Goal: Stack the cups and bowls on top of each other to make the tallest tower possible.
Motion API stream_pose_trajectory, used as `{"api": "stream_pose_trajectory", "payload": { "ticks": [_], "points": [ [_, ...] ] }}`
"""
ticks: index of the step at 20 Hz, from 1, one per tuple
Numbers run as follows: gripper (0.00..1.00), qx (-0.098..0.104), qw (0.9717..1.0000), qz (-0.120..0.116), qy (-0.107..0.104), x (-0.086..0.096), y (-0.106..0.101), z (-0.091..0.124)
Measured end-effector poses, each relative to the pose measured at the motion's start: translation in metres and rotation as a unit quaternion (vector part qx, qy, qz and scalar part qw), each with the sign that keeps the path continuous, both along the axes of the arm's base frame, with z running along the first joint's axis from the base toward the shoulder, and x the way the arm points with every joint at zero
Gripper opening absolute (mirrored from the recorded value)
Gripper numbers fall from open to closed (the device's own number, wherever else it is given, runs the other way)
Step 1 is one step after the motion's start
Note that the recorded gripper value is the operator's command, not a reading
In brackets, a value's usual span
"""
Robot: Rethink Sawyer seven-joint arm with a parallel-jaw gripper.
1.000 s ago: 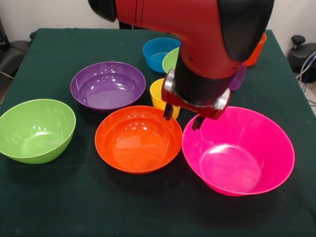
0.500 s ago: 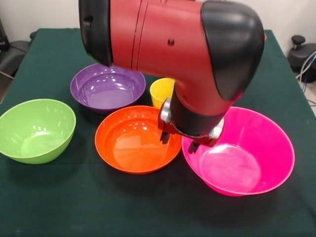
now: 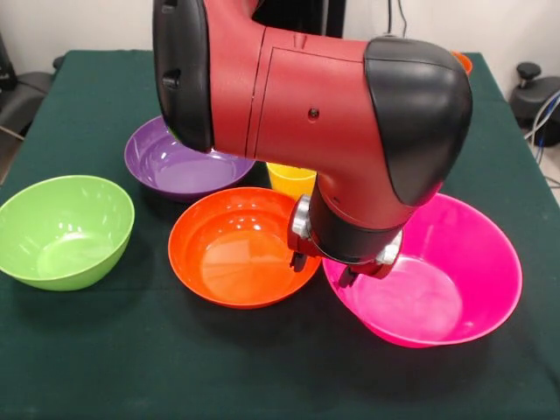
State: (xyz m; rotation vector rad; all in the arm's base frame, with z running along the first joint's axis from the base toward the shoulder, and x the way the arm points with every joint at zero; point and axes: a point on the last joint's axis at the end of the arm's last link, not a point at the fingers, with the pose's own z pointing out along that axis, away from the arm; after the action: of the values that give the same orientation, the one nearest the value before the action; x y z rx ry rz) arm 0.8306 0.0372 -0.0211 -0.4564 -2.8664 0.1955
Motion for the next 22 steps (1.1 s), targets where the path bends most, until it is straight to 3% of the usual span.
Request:
{"api": "stream_pose_trajectory", "payload": {
  "ticks": [8, 22],
  "points": [
    [1.00, 0.010, 0.9999, -0.008, -0.005, 0.004, -0.004, -0.001],
    [1.00, 0.015, 0.9993, -0.033, -0.008, 0.011, -0.038, 0.003]
  ]
}}
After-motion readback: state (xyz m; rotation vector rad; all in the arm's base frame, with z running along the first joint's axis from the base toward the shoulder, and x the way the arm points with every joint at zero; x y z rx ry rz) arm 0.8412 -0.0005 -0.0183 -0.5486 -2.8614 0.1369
